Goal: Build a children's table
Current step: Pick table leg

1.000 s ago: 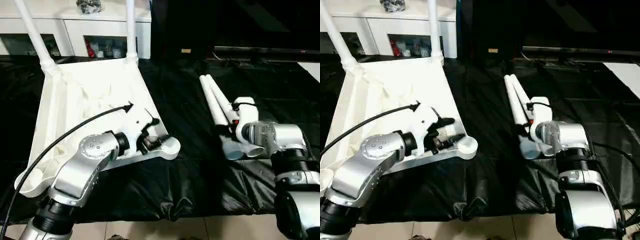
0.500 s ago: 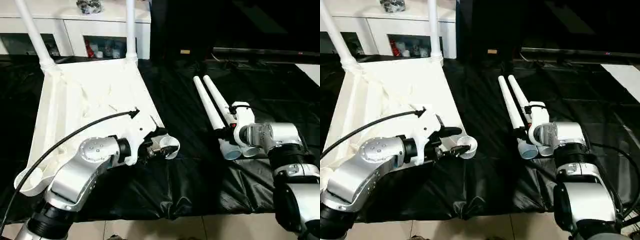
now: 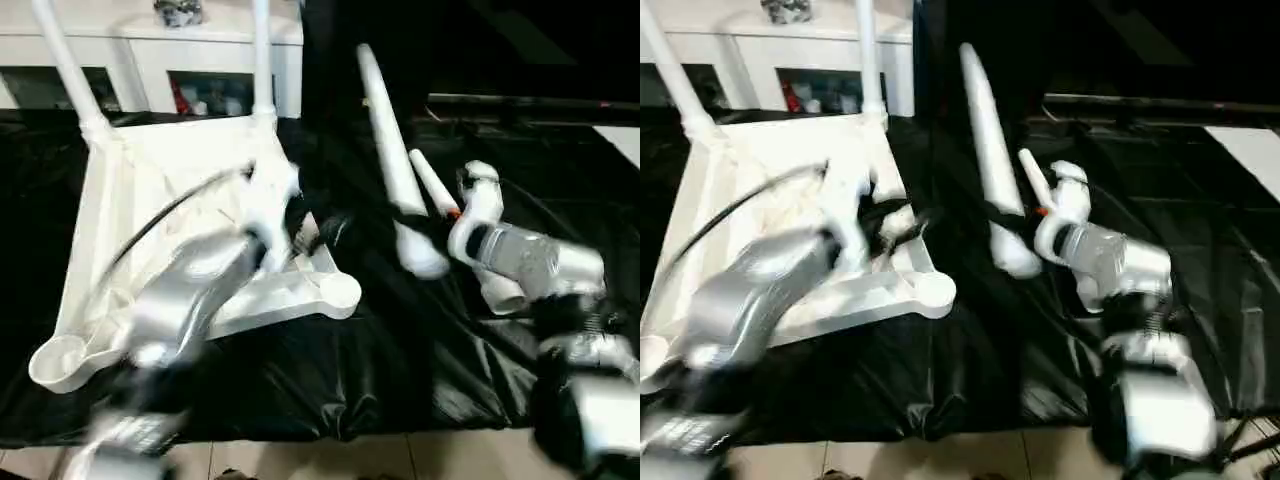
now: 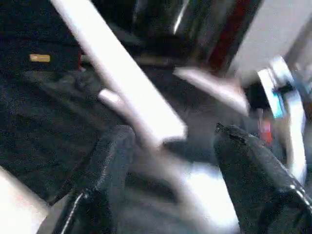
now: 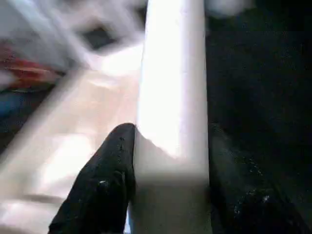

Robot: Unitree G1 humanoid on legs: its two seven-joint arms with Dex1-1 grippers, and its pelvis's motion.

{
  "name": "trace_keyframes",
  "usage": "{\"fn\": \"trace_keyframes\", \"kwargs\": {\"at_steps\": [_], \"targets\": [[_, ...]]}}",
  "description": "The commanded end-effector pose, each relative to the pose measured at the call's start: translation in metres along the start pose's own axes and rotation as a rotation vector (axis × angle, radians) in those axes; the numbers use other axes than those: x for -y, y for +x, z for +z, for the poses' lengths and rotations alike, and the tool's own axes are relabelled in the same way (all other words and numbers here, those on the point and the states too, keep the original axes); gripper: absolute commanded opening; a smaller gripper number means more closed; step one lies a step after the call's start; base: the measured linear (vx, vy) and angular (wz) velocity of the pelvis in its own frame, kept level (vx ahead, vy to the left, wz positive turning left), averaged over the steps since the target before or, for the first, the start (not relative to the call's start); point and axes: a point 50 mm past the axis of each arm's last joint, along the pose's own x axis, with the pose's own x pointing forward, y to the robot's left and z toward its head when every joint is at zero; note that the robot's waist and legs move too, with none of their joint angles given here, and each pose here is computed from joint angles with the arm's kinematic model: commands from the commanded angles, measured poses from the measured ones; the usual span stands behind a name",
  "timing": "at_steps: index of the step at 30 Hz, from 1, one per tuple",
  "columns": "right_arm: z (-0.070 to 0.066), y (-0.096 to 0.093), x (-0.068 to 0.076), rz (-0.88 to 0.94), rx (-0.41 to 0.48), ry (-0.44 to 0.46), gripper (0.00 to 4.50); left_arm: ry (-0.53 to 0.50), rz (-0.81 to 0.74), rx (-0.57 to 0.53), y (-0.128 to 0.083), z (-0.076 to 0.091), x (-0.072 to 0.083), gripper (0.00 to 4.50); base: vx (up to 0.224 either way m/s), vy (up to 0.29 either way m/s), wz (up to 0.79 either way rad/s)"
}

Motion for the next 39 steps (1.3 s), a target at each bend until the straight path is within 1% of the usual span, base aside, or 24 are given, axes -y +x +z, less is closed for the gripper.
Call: {"fn": "trace_keyframes", "kwargs": {"at_steps": [1, 2, 5, 7, 8, 11, 12, 14, 16, 17, 18, 23, 26, 27, 28, 30, 31, 33, 34, 35, 36, 38, 39], "targets": [[0.010, -0.002, -0.014, 0.112, 0.048, -0.055, 1.88, -0.079, 0.023, 0.015, 0.003, 0.003, -0.005, 3.08, 0.000, 0.000, 0.00], [0.010, -0.002, -0.015, 0.118, 0.047, -0.056, 1.88, -0.084, 0.022, 0.017, 0.003, 0.003, -0.005, 3.08, 0.000, 0.000, 0.00], [0.003, -0.001, -0.031, 0.245, 0.036, -0.064, 1.88, -0.183, 0.011, 0.057, 0.012, 0.008, -0.004, 3.08, 0.000, 0.000, 0.00], [0.000, -0.001, -0.034, 0.272, 0.027, -0.063, 1.88, -0.201, 0.011, 0.067, 0.015, 0.010, -0.004, 3.08, 0.000, 0.000, 0.00], [-0.003, 0.000, -0.037, 0.294, 0.011, -0.077, 1.88, -0.234, 0.006, 0.090, 0.018, 0.014, -0.003, 3.08, 0.000, 0.000, 0.00], [-0.005, 0.001, -0.041, 0.317, 0.004, -0.091, 1.88, -0.263, -0.016, 0.116, 0.018, 0.018, 0.001, 3.08, 0.000, 0.000, 0.00], [-0.005, 0.000, -0.042, 0.328, 0.005, -0.093, 1.88, -0.269, -0.017, 0.117, 0.018, 0.019, 0.001, 2.79, 0.000, 0.000, 0.00], [-0.005, 0.000, -0.044, 0.343, 0.006, -0.096, 1.88, -0.270, -0.007, 0.115, 0.019, 0.019, 0.000, 2.72, 0.000, 0.000, 0.00], [-0.005, 0.001, -0.043, 0.332, 0.005, -0.101, 1.88, -0.272, 0.001, 0.120, 0.017, 0.020, -0.001, 2.45, 0.000, 0.000, 0.00], [-0.006, 0.000, -0.043, 0.328, 0.006, -0.102, 1.88, -0.280, 0.007, 0.128, 0.017, 0.021, -0.003, 2.45, 0.000, 0.000, 0.00], [-0.005, 0.000, -0.043, 0.328, 0.008, -0.099, 1.88, -0.285, 0.010, 0.132, 0.016, 0.022, -0.004, 2.34, 0.000, 0.000, 0.00], [-0.002, -0.004, -0.044, 0.359, 0.025, -0.069, 1.88, -0.305, 0.025, 0.156, 0.013, 0.026, -0.010, 2.10, 0.000, 0.000, 0.00], [-0.002, -0.006, -0.045, 0.378, 0.029, -0.060, 1.87, -0.313, 0.008, 0.165, 0.012, 0.027, -0.010, 2.05, 0.000, 0.000, 0.00], [-0.003, -0.009, -0.046, 0.407, 0.022, -0.053, 1.87, -0.323, -0.038, 0.174, 0.009, 0.029, -0.009, 2.04, 0.000, 0.000, 0.00], [-0.003, -0.010, -0.046, 0.412, 0.019, -0.053, 1.87, -0.324, -0.052, 0.175, 0.008, 0.029, -0.008, 2.03, 0.000, 0.000, 0.00], [-0.005, -0.011, -0.046, 0.412, 0.004, -0.060, 1.87, -0.300, -0.069, 0.173, 0.007, 0.031, -0.006, 2.00, 0.000, 0.000, 0.00], [-0.006, -0.011, -0.044, 0.390, -0.008, -0.085, 1.87, -0.267, -0.051, 0.165, 0.007, 0.031, -0.006, 2.00, 0.000, 0.000, 0.00], [-0.007, -0.010, -0.043, 0.371, -0.016, -0.106, 1.87, -0.240, -0.033, 0.155, 0.008, 0.032, -0.007, 1.98, 0.000, 0.000, 0.00], [-0.009, -0.008, -0.042, 0.344, -0.038, -0.126, 1.87, -0.202, 0.006, 0.137, 0.009, 0.031, -0.008, 1.98, 0.000, 0.000, 0.00], [-0.011, -0.005, -0.041, 0.314, -0.062, -0.167, 2.22, -0.169, 0.045, 0.123, 0.011, 0.031, -0.009, 1.98, 0.000, 0.000, 0.00], [-0.012, -0.003, -0.041, 0.297, -0.079, -0.186, 2.57, -0.137, 0.076, 0.113, 0.013, 0.031, -0.009, 1.97, 0.000, 0.000, 0.00], [-0.017, 0.006, -0.044, 0.237, -0.122, -0.268, 2.60, -0.017, 0.153, 0.082, 0.017, 0.033, -0.008, 1.97, 0.000, 0.000, 0.00], [-0.018, 0.009, -0.045, 0.216, -0.129, -0.292, 2.67, 0.020, 0.169, 0.077, 0.019, 0.034, -0.006, 1.96, 0.000, 0.000, 0.00]]}}
